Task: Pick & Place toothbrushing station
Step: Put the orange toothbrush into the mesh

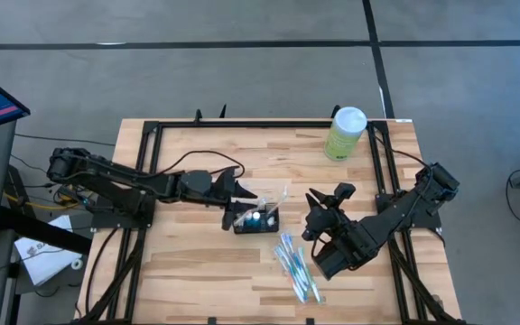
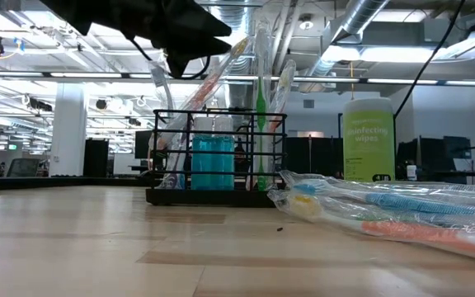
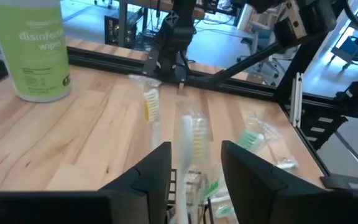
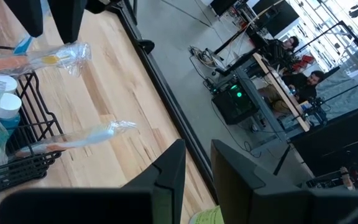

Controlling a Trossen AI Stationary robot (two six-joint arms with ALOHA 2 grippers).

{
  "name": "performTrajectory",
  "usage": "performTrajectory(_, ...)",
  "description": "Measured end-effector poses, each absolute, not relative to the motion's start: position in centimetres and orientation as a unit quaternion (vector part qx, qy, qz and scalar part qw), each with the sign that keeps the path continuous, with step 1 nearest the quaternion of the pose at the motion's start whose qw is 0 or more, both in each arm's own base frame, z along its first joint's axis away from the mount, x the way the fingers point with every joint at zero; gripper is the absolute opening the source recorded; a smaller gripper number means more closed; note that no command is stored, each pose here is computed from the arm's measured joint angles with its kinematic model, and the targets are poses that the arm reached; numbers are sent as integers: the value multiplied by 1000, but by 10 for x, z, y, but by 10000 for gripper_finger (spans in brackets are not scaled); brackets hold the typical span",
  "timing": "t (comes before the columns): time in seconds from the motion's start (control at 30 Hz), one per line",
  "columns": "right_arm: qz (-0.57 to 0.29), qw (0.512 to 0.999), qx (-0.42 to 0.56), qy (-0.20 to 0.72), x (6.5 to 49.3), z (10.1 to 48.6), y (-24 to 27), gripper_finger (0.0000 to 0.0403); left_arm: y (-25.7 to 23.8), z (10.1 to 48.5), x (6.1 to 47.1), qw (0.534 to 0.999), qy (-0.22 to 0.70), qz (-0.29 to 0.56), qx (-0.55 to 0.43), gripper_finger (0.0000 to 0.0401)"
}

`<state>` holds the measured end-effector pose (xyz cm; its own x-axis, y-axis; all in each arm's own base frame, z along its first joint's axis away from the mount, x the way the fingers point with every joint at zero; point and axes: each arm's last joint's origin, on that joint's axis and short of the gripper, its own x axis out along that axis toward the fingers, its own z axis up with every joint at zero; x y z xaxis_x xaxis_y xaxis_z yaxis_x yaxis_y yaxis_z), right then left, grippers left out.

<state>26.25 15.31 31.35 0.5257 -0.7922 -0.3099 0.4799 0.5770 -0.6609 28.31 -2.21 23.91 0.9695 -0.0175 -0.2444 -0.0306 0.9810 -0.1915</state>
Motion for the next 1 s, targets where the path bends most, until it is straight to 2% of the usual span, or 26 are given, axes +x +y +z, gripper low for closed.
performTrajectory(0.6, -387, 832, -254, 305, 265, 313, 149, 67, -21, 236, 288, 988, 112, -4, -103, 128)
performTrajectory(0.83, -392, 830, -252, 306, 267, 313, 146, 67, -22, 221, 300, 985, 139, 0, -101, 123)
performTrajectory(1.0, -392, 830, -252, 306, 267, 313, 146, 67, -23, 226, 311, 988, 131, 0, -82, 112)
